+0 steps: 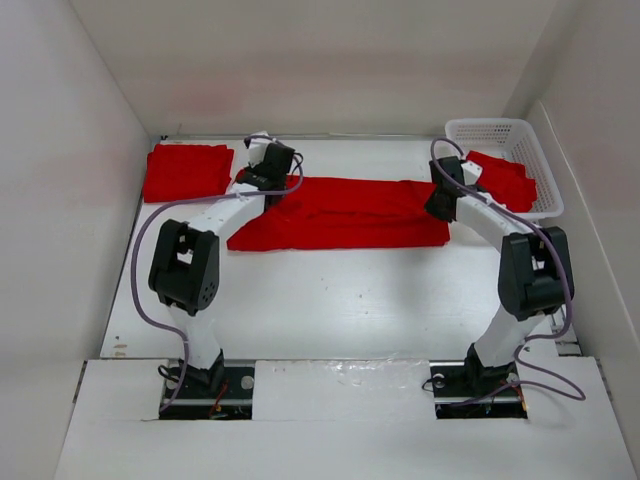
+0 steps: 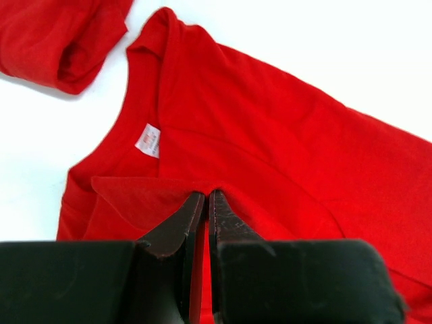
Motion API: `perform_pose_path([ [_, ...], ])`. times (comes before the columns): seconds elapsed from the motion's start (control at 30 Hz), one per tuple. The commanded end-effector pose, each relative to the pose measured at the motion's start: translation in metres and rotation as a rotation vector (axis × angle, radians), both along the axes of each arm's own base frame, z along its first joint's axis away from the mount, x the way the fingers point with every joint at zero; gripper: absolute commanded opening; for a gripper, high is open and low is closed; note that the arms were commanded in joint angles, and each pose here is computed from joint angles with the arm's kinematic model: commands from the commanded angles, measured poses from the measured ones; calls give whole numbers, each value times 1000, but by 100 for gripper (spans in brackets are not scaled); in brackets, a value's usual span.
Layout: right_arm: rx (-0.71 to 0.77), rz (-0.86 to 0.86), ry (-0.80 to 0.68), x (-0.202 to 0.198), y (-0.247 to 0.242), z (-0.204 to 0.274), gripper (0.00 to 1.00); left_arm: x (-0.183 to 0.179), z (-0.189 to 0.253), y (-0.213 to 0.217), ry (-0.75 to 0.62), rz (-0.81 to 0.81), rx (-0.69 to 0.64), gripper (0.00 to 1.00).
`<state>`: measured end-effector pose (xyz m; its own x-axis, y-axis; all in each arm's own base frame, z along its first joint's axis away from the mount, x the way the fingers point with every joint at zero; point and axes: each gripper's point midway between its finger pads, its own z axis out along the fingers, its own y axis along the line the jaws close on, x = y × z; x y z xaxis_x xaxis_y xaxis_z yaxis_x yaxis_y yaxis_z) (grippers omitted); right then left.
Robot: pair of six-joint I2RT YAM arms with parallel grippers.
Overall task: Fold and stack the t-shirts
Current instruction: Fold the other side of the tshirt into a rectangle
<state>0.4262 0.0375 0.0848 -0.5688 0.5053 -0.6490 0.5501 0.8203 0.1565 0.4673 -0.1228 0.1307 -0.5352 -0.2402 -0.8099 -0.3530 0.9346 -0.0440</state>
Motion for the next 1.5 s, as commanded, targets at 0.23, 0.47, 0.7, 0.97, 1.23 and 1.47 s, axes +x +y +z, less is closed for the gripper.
perform_pose_path([
  [0.23,-39,-15,-57,34,-5,11,4,23,11,5,-26,-15,-39,0],
  [0.47,-52,-18,-89,40,-2,26,45,45,10,11,4,20,-35,75],
  [0.7,-77,40,-122,30,15,53,80,42,36,14,-32,31,-48,96],
  [0.97,-51,195,-84,12,62,50,100,-8,23,7,25,-69,-127,100],
  [1.23,-1,270,-27,5,81,16,100,-29,-20,11,118,-94,-79,91],
  [1.47,24,264,6,9,75,-3,100,-15,-47,13,192,-106,-29,94],
])
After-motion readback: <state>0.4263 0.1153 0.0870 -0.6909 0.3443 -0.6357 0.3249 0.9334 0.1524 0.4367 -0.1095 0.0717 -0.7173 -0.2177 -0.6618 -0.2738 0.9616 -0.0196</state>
